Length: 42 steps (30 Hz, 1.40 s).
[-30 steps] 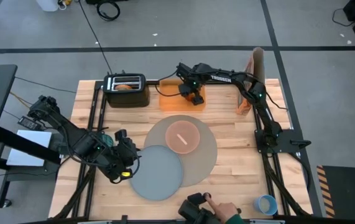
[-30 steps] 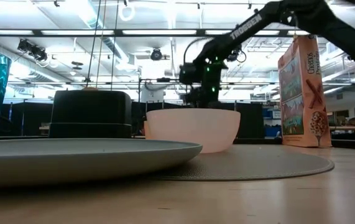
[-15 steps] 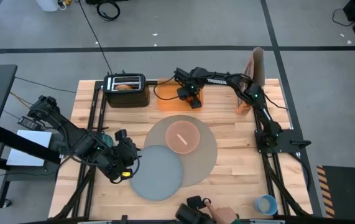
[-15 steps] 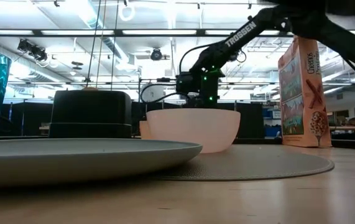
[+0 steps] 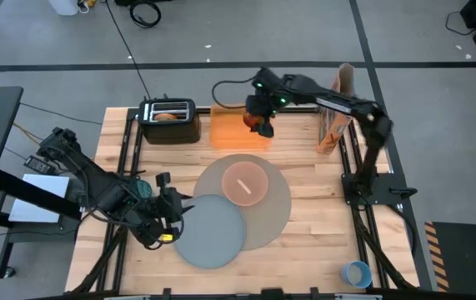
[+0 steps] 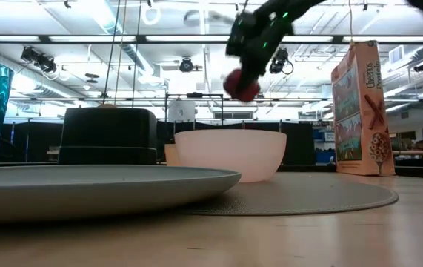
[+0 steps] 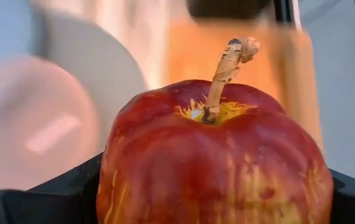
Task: Arrange a breakfast setting
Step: Put the red apple on the brown tablemat
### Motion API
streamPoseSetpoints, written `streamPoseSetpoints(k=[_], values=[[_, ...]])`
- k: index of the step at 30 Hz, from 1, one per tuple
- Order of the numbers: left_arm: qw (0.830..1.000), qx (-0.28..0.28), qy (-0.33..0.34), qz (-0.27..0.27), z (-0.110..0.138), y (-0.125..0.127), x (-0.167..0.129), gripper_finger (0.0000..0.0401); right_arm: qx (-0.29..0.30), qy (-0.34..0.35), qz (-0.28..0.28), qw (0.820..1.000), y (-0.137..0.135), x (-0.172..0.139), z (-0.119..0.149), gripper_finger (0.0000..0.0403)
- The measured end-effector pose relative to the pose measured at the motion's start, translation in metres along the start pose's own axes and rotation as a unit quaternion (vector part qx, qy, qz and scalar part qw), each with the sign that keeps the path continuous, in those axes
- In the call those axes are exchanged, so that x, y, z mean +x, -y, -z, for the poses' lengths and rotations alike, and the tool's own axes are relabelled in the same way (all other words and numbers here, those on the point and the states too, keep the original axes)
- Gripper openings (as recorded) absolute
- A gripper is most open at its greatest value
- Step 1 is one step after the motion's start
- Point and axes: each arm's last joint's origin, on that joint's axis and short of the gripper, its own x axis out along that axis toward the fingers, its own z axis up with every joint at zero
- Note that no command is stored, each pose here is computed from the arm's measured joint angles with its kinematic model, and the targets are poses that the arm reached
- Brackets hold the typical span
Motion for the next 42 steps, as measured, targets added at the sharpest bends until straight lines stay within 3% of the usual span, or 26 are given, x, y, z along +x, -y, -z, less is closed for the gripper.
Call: streamPoseSetpoints(k=[10, 16, 20, 25, 30, 35, 42], values=[[0.999, 0.003, 0.035, 0.009, 0.022, 0.015, 0.023, 0.0119, -0.017, 0.139, 0.026, 0.99, -0.113, -0.033, 0.026, 0.0333], [0.998, 0.005, 0.061, 0.015, 0.026, 0.018, 0.034, 0.0119, -0.002, 0.214, 0.046, 0.976, -0.166, -0.028, 0.04, 0.0333], [0.995, -0.016, 0.102, 0.001, 0.028, 0.016, 0.05, 0.0119, -0.002, 0.248, 0.021, 0.969, -0.188, -0.016, 0.038, 0.0333], [0.987, -0.03, 0.16, -0.001, 0.037, 0.01, 0.073, 0.0124, -0.047, 0.267, 0.035, 0.962, -0.214, 0.006, 0.033, 0.0333], [0.966, -0.02, 0.259, 0.01, 0.026, -0.003, 0.082, 0.0172, -0.055, 0.264, 0.066, 0.961, -0.226, 0.034, 0.03, 0.0333], [0.942, -0.022, 0.334, -0.017, 0.019, -0.021, 0.086, 0.0217, -0.065, 0.271, 0.075, 0.957, -0.235, 0.054, 0.028, 0.0333], [0.936, -0.054, 0.344, 0.051, 0.013, -0.048, 0.106, 0.0212, -0.098, 0.307, 0.09, 0.942, -0.241, 0.065, 0.022, 0.0333]])
